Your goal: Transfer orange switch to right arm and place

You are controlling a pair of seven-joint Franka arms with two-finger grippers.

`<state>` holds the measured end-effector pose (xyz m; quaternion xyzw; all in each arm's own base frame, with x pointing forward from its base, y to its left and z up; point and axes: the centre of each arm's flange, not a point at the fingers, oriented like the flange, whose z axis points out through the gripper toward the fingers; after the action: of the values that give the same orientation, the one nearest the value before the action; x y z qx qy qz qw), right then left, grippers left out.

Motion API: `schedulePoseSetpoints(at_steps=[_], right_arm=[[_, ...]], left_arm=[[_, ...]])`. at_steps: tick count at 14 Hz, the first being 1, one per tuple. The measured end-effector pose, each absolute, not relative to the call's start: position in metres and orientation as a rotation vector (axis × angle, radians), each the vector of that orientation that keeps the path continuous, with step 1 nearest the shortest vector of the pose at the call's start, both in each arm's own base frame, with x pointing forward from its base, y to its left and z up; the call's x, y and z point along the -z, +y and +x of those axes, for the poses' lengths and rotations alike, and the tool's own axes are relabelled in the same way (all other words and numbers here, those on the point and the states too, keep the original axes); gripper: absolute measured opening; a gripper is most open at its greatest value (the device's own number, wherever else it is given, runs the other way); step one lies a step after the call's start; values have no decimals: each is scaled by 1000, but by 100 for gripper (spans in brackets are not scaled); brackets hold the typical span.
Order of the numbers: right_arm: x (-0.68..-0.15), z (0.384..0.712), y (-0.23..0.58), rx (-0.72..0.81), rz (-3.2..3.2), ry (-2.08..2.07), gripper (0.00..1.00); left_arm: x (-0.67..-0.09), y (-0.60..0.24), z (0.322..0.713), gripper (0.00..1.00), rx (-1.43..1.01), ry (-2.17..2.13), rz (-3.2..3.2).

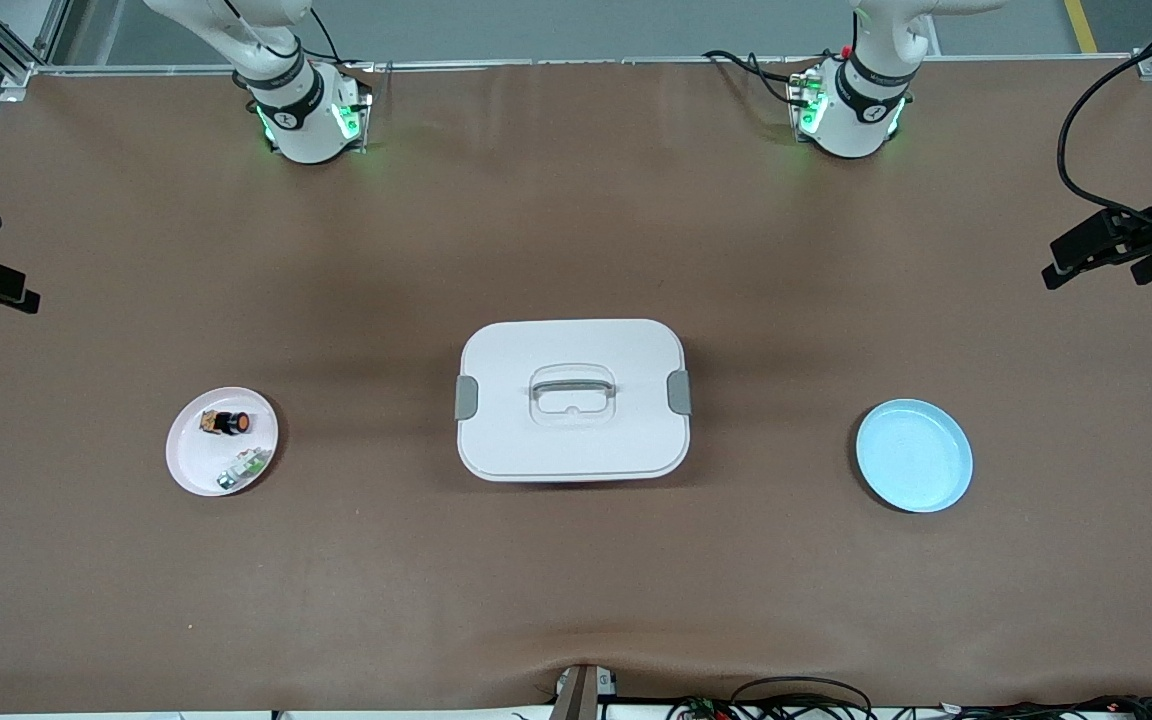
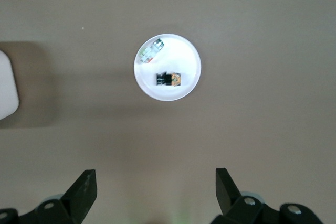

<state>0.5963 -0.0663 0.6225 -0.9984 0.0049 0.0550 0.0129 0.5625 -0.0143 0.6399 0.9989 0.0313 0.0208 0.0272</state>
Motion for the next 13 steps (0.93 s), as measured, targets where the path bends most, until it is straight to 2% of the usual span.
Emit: schedulePoseSetpoints(at_steps=[13], right_arm=[[-653, 576, -66, -143, -3101, 64, 100]], left_arm=[[-638, -14, 562, 100, -47, 95, 3086]])
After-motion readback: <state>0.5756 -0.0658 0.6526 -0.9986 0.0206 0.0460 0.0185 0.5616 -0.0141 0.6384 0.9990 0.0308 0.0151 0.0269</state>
